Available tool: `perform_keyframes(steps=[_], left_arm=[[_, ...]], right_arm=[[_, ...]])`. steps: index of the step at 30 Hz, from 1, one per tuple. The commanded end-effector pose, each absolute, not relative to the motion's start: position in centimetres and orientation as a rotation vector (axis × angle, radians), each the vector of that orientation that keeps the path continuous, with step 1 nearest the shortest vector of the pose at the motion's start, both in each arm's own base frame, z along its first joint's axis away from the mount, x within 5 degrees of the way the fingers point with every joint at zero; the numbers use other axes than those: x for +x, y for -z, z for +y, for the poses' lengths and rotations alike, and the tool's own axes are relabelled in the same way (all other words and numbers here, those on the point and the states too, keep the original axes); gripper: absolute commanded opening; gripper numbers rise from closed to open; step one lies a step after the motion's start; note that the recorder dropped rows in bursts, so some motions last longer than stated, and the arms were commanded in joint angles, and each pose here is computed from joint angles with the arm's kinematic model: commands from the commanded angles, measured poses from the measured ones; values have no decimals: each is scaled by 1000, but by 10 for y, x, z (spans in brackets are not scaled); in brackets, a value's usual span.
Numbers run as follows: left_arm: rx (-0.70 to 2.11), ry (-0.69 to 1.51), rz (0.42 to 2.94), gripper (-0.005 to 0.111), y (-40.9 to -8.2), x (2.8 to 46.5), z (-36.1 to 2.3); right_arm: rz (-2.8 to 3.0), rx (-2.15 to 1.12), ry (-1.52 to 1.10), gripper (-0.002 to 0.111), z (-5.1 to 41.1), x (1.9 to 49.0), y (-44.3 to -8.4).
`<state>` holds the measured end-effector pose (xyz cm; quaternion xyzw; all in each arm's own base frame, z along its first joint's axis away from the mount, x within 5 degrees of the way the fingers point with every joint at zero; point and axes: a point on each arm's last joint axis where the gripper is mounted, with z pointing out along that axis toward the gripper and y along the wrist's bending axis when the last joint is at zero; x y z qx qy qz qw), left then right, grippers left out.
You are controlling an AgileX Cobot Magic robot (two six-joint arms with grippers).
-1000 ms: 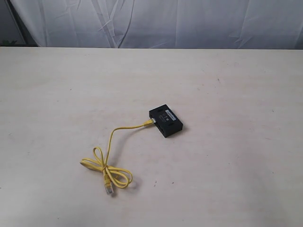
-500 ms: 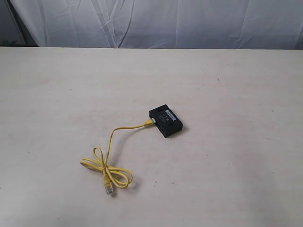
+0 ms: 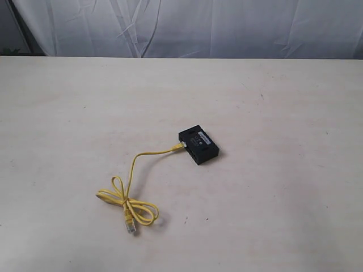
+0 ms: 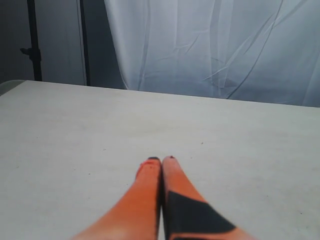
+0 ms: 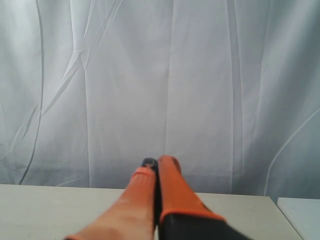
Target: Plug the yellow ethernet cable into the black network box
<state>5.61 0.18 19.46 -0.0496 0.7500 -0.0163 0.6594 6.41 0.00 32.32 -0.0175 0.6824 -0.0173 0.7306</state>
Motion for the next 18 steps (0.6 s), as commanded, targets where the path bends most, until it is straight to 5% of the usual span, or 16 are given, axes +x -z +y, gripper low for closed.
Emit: perform_keyframes(steps=[1, 11, 18], left_arm=[[-109, 29, 1682, 0, -195, 56, 2], [-108, 27, 1682, 0, -195, 56, 2], [-98, 14, 1683, 0, -195, 56, 2]], right_arm=[[1489, -33, 42, -1, 0, 63, -323], [1505, -29, 35, -1, 0, 64, -320], [1600, -17, 15, -1, 0, 64, -259]])
